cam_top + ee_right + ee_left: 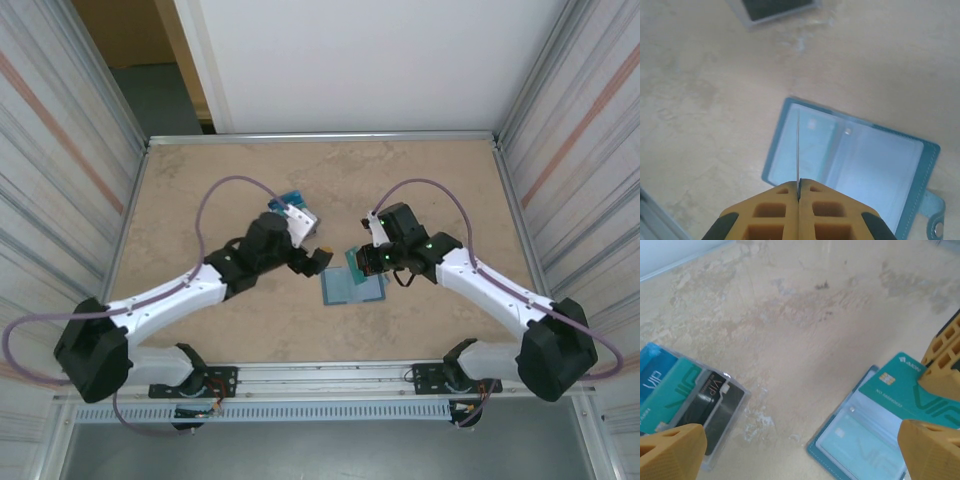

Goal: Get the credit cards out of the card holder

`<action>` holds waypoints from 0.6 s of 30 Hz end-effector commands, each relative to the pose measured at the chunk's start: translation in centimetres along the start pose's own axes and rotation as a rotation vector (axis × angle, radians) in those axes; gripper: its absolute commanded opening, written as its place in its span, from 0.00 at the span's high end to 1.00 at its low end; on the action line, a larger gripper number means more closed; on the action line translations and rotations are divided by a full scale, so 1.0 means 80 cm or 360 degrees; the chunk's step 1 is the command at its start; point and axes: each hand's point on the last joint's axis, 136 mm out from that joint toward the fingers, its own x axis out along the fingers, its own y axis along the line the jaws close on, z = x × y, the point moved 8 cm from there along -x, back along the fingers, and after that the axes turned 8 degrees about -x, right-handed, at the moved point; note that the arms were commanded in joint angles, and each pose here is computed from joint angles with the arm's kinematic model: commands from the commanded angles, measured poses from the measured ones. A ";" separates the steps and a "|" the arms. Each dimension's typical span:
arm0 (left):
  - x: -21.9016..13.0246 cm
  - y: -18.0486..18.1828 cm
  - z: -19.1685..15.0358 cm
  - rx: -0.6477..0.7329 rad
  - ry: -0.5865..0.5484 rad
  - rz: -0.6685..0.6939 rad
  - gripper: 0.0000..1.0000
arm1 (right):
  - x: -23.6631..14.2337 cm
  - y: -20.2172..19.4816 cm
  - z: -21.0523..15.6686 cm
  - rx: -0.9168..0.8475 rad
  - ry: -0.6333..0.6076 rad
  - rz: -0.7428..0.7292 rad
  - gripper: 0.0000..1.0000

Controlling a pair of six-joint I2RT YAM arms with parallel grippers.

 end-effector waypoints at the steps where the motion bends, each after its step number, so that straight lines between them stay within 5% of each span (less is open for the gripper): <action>1: -0.022 -0.012 -0.002 0.0033 0.0041 -0.0432 0.02 | -0.027 0.027 0.017 -0.0293 -0.0101 0.0184 1.00; 8: -0.042 -0.027 -0.001 0.0243 0.0052 -0.0717 0.10 | -0.051 0.060 0.027 -0.0611 -0.0149 0.0437 1.00; 18: -0.045 -0.043 -0.002 0.0340 0.0147 -0.0989 0.42 | -0.053 0.083 0.031 -0.0813 0.0012 0.0577 1.00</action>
